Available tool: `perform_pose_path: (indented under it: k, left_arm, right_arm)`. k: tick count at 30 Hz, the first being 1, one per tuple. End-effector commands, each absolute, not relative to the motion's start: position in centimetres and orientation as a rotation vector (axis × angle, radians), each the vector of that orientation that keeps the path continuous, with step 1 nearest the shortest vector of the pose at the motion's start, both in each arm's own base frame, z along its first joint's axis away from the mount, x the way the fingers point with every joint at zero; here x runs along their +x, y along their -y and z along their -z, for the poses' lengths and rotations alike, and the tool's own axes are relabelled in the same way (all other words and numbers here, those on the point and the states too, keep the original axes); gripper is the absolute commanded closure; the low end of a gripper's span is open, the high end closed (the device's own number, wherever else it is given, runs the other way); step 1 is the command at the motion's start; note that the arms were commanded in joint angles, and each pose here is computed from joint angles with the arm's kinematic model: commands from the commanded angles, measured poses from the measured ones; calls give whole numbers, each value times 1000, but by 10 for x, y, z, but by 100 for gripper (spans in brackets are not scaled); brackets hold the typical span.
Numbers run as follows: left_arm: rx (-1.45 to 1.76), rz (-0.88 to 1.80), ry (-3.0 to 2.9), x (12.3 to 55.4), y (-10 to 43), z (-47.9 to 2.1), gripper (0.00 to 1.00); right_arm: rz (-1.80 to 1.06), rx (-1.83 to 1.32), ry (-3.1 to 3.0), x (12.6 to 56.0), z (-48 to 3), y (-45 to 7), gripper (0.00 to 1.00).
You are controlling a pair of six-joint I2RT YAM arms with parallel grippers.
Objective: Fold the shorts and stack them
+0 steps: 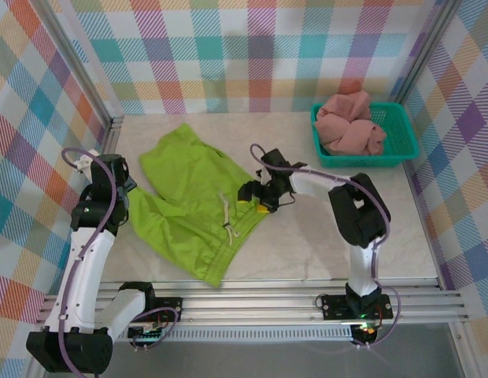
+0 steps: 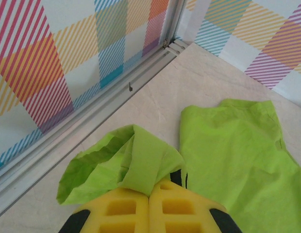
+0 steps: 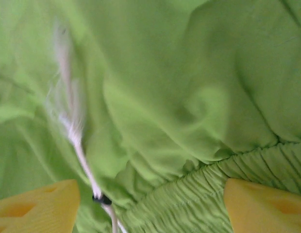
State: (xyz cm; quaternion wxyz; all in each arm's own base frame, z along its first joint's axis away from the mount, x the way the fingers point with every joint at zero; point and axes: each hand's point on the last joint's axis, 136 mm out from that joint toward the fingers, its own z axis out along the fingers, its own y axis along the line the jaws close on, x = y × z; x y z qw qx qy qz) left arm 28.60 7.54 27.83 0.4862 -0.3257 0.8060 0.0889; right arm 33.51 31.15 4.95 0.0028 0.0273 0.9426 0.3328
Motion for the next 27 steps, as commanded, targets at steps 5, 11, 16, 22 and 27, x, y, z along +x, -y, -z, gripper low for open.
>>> perform_pose_path:
  k: [5, 11, 16, 22, 27]
  left_arm:
    - [-825, -136, -1950, 287, -70, -271, 100]
    - [-833, -15, -1981, 287, -55, -253, 100]
    - [-847, 38, -2004, 284, -49, -238, 100]
    - [-855, 82, -2026, 286, -42, -226, 100]
    - [-857, 88, -2036, 285, -41, -219, 100]
  right_arm:
    - [-814, 166, -2982, 415, -28, -268, 22]
    - [-772, 143, -2909, 470, -46, -259, 21]
    - [-935, 21, -2710, 465, -124, -280, 20]
    - [-860, -21, -2642, 381, -173, -271, 22]
    - [-947, 207, -2679, 307, -146, -250, 26]
